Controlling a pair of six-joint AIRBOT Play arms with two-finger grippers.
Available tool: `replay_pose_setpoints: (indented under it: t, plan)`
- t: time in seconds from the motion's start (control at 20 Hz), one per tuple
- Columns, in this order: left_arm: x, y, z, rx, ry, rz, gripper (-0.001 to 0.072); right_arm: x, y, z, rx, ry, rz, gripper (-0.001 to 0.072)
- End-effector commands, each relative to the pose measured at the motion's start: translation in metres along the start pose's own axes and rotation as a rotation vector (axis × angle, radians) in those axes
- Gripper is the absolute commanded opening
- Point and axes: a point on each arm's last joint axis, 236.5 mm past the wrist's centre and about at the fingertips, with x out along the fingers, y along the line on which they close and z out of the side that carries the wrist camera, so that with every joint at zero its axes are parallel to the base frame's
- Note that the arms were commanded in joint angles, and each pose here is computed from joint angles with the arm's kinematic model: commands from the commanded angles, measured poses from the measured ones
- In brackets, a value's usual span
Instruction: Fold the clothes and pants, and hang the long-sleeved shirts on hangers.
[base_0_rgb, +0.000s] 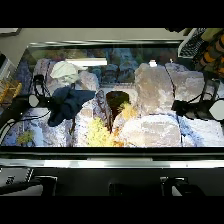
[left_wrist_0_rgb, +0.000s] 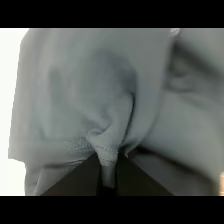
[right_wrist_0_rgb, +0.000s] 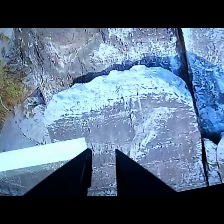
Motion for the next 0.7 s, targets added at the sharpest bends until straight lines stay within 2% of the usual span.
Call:
replay_pose_setpoints:
  t: [0.0, 0.2, 0.3, 0.45, 0.65]
  plan:
    - [-0.054, -0.085, 0.022, -0.018, -0.021, -0.215, 0.0016, -0.001, -0.004, -0.014, 0.034, 0.056, -0.019, 0.0207]
    - [-0.141, -0.252, 0.012, -0.077, 0.000, -0.678, 0.0016, -0.010, -0.014, -0.039, 0.045, 0.153, -0.061, 0.0207]
    - [-0.174, -0.322, -0.007, -0.082, 0.003, -0.838, 0.0016, -0.019, -0.022, -0.048, 0.042, 0.176, -0.088, 0.0207]
    - [-0.186, -0.395, -0.053, -0.038, 0.006, -0.922, 0.0017, -0.039, -0.039, -0.055, 0.059, 0.160, -0.150, 0.0207]
    - [-0.138, -0.456, -0.154, -0.031, 0.195, -0.890, 0.0018, -0.070, -0.065, -0.059, 0.103, 0.089, -0.237, 0.0207]
